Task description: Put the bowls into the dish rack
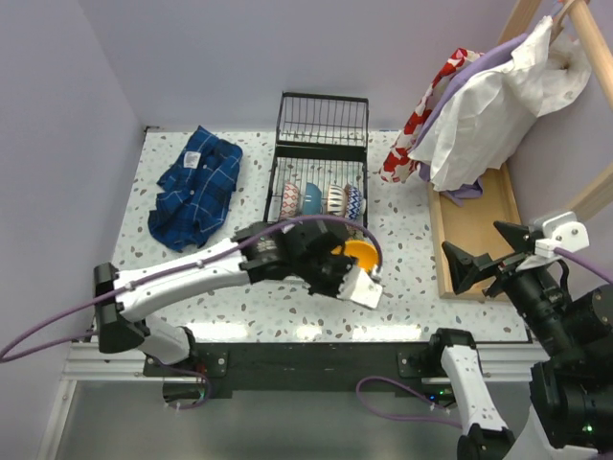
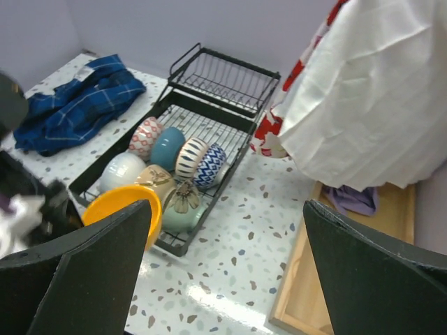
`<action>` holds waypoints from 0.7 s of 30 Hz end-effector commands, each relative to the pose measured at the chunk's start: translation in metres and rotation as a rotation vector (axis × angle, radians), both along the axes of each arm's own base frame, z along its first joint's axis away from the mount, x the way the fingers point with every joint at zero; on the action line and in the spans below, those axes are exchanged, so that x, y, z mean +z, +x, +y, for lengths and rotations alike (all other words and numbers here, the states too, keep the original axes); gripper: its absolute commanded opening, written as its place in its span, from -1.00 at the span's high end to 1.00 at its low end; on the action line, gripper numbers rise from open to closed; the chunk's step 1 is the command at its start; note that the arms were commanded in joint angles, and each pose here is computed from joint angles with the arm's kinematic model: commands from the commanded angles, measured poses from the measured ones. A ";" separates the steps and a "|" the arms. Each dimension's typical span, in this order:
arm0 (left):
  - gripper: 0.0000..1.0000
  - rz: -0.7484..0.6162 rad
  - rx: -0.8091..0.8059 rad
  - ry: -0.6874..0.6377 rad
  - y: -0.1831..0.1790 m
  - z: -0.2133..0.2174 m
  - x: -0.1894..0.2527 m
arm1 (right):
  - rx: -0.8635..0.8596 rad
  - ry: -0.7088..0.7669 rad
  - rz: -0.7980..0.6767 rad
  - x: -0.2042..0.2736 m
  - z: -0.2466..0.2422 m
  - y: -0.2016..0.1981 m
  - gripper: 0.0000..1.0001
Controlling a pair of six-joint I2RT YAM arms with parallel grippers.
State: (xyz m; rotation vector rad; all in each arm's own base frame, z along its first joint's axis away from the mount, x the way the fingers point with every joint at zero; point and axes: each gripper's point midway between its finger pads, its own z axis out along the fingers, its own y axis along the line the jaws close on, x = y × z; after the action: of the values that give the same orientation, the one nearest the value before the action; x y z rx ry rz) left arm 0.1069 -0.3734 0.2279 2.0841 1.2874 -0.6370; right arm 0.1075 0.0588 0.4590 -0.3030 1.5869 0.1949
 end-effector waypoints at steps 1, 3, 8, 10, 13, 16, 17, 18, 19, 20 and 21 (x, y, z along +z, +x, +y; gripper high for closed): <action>1.00 0.033 0.248 -0.138 0.067 0.036 0.031 | 0.147 -0.008 0.009 0.007 0.020 0.024 -0.89; 1.00 0.023 0.356 -0.249 0.104 0.052 0.052 | 0.158 -0.002 0.056 0.000 0.019 0.040 -0.88; 1.00 0.083 0.561 -0.385 0.157 0.092 0.063 | 0.132 -0.050 0.120 -0.018 0.001 0.091 -0.82; 1.00 0.200 0.633 -0.439 0.162 0.104 0.058 | 0.122 -0.072 0.159 -0.026 -0.007 0.112 -0.80; 1.00 0.315 0.756 -0.599 0.193 0.134 0.060 | 0.073 -0.134 0.193 -0.039 -0.024 0.140 -0.80; 1.00 0.499 0.814 -0.698 0.201 0.143 0.054 | 0.022 -0.143 0.196 -0.036 -0.034 0.165 -0.79; 1.00 0.591 0.843 -0.731 0.201 0.144 0.056 | 0.015 -0.125 0.192 -0.032 -0.033 0.172 -0.79; 1.00 0.664 0.828 -0.727 0.195 0.144 0.045 | 0.002 -0.139 0.183 -0.030 -0.028 0.181 -0.79; 1.00 0.668 0.803 -0.768 0.200 0.146 0.049 | -0.005 -0.153 0.189 -0.033 -0.023 0.187 -0.79; 1.00 0.744 0.805 -0.773 0.197 0.145 0.046 | 0.013 -0.184 0.208 -0.042 -0.015 0.198 -0.79; 1.00 0.802 0.777 -0.755 0.188 0.145 0.037 | 0.053 -0.192 0.200 -0.044 -0.003 0.202 -0.77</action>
State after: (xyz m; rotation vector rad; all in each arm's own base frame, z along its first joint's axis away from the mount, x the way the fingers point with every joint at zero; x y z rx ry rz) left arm 0.3126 -0.2114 0.2265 0.6432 1.8929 -1.0212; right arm 0.2857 0.0393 0.3937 -0.4258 1.9052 0.2063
